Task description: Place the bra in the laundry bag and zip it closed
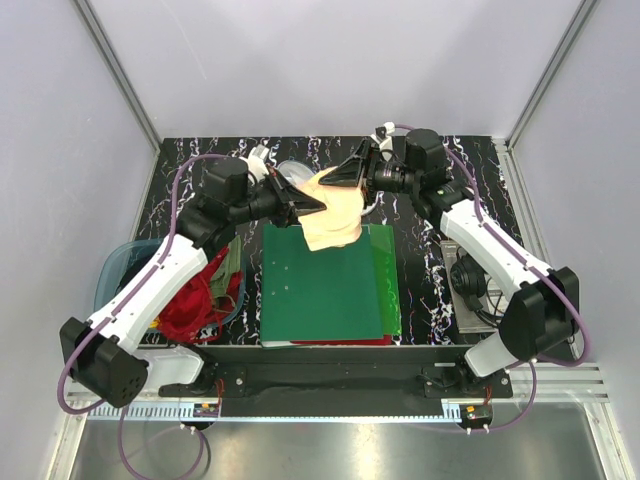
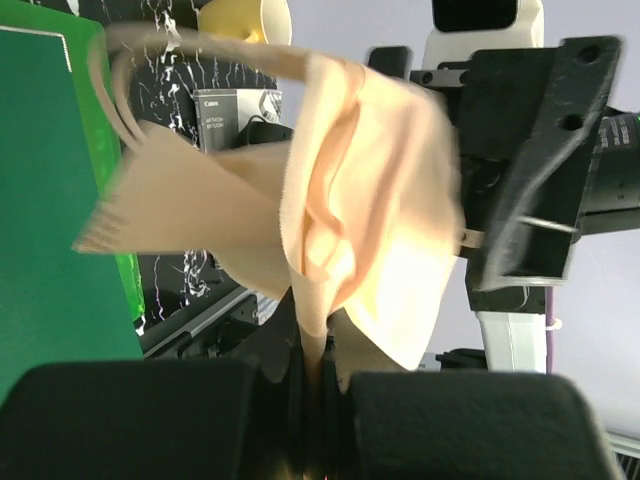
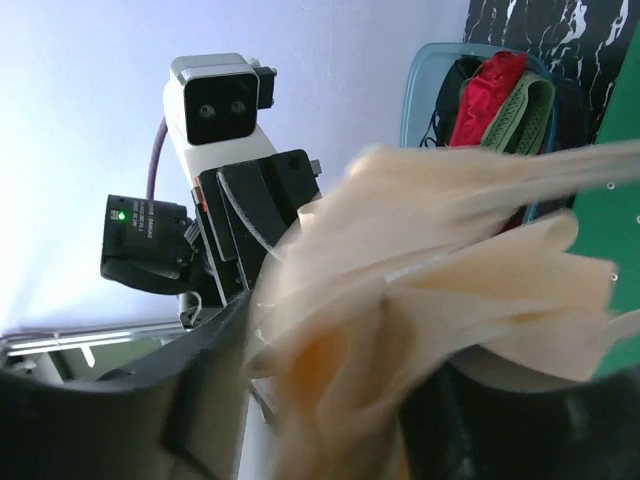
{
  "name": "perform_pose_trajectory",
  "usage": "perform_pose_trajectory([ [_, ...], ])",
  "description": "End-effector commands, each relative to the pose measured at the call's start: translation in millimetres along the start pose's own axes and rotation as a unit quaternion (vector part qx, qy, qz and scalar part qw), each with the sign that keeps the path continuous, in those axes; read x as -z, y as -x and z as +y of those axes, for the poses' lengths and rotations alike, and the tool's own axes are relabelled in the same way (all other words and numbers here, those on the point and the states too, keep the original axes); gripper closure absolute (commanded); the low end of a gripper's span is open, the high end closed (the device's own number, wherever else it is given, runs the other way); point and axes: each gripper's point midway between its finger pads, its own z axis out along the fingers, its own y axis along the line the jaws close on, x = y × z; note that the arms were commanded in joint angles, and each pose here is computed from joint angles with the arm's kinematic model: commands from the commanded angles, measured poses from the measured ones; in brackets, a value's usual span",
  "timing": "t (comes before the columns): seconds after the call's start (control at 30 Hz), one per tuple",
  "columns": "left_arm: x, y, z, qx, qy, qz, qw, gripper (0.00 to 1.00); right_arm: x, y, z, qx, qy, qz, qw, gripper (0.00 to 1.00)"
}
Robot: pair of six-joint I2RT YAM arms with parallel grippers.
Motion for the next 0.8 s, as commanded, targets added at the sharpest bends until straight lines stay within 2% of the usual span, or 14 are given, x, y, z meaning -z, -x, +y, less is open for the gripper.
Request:
perform_pose_trajectory([
  [0.0,-6.1,-2.5,-2.6,-0.022,-0.017,0.004,1.0,1.0,-1.8,-7.6,19.4,0.008,0.041,0.021,0.999,0.5],
  [0.03,-5.8,-2.2,-1.1,-0.026,-0.014,0.002,1.0,1.0,-3.1,-7.7,15.8,0.003,0.038,0.024,0.999,0.67],
  [0.1,-4.7,0.7,6.2,-0.033,0.005,-0.003,0.999,0.99,-3.8,-6.2,11.0,-0.004,0.035,0.026,0.999,0.84],
  [0.17,-3.7,0.8,10.8,-0.036,0.016,-0.001,0.999,0.88,-4.3,-2.5,2.4,-0.013,0.028,0.024,0.999,0.99],
  [0.2,-2.2,2.4,12.3,-0.044,0.019,-0.003,0.999,0.68,-3.0,3.6,-3.4,-0.013,0.023,0.017,1.0,1.0],
  [0.27,3.8,6.4,16.5,-0.056,0.031,-0.013,0.998,0.49,-2.5,10.5,-10.9,-0.011,0.017,0.01,1.0,1.0],
  [0.37,14.0,17.6,34.4,-0.056,0.056,-0.029,0.996,0.28,-1.1,27.4,-25.8,-0.009,0.002,-0.001,1.0,1.0],
  [0.43,22.3,23.7,45.6,-0.047,0.069,-0.032,0.996,0.04,-0.6,41.0,-29.2,0.012,-0.006,-0.012,1.0,1.0],
  [0.53,32.7,51.3,72.6,-0.04,0.115,-0.06,0.991,0.01,-3.1,57.9,-42.1,0.03,-0.04,-0.029,0.998,1.0],
  [0.57,36.7,65.2,72.4,-0.059,0.123,-0.074,0.988,0.01,-3.8,64.3,-47.3,0.031,-0.053,-0.04,0.997,1.0],
  [0.63,28.6,79.9,93.9,-0.062,0.173,-0.07,0.98,0.03,-8.7,76.1,-51.4,0.047,-0.061,-0.05,0.996,1.0],
  [0.7,21.5,97.4,90.8,-0.099,0.188,-0.069,0.975,0.08,-15.4,92.4,-60.6,0.056,-0.075,-0.065,0.993,1.0],
  [0.77,4.7,109.3,117.7,-0.105,0.23,-0.048,0.966,0.1,-17.7,104.6,-67.4,0.046,-0.084,-0.072,0.993,1.0],
])
